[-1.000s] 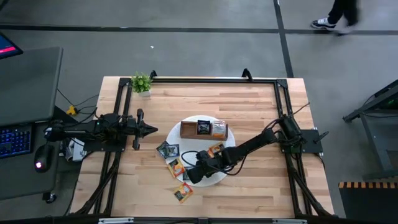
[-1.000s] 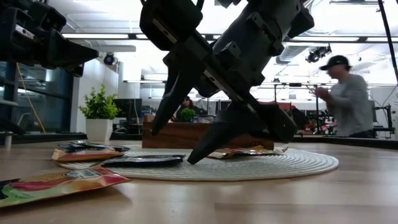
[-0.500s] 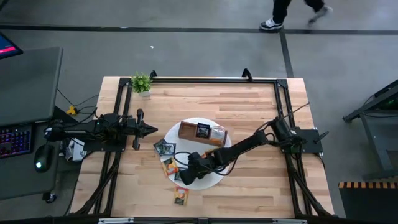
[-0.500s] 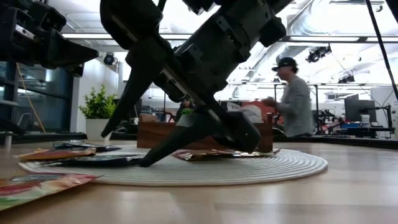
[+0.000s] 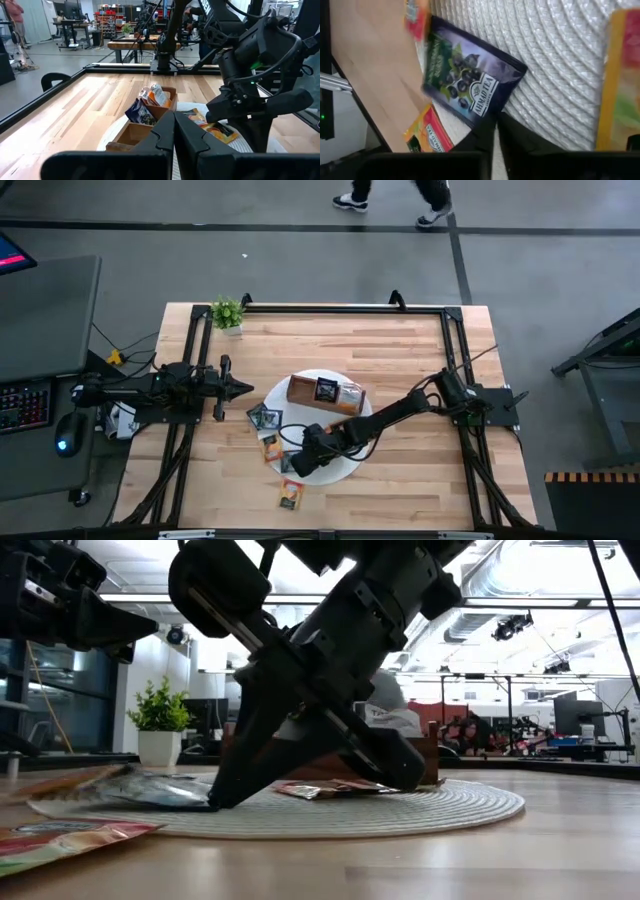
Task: Pick & Place Tea
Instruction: Put the blue tea bag into the middle section of the wooden organizer
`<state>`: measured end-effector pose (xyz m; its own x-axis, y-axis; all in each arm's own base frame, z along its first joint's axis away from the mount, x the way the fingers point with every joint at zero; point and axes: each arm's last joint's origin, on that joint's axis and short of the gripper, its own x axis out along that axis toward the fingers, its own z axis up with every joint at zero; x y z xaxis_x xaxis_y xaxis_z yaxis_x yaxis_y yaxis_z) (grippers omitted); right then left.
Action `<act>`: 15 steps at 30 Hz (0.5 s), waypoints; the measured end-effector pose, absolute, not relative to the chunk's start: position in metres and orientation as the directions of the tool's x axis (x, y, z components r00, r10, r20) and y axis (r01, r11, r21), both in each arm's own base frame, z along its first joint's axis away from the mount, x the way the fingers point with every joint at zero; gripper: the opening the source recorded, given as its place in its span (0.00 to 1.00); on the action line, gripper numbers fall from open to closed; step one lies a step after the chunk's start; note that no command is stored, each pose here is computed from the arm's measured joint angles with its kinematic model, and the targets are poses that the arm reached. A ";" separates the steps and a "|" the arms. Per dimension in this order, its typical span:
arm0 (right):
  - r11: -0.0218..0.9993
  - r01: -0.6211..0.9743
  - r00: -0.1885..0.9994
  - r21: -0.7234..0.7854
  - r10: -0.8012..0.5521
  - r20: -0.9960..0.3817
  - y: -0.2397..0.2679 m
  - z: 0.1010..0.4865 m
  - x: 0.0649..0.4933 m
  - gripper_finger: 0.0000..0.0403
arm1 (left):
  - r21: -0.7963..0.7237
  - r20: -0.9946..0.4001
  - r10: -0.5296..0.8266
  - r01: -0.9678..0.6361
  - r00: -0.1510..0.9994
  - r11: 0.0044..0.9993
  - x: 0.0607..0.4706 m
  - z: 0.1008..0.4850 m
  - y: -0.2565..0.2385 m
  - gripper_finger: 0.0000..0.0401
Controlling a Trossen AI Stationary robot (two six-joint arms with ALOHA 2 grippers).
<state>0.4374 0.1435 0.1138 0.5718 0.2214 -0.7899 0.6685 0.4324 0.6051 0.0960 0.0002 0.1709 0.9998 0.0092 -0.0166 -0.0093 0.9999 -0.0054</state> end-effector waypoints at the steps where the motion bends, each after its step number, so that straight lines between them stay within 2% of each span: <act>1: 0.438 0.665 0.572 0.604 0.221 -0.790 0.143 0.114 0.437 0.03 | -0.005 -0.017 0.010 -0.010 1.000 1.000 0.096 0.171 0.000 0.00; 8: 0.451 0.662 0.571 0.599 0.214 -0.792 0.143 0.114 0.437 0.00 | -0.005 -0.017 0.010 -0.010 1.000 1.000 0.096 0.171 0.000 0.00; 15: 0.501 0.682 0.559 0.532 0.112 -0.822 0.138 0.132 0.430 0.00 | -0.005 -0.017 0.010 -0.010 1.000 1.000 0.096 0.171 0.000 0.00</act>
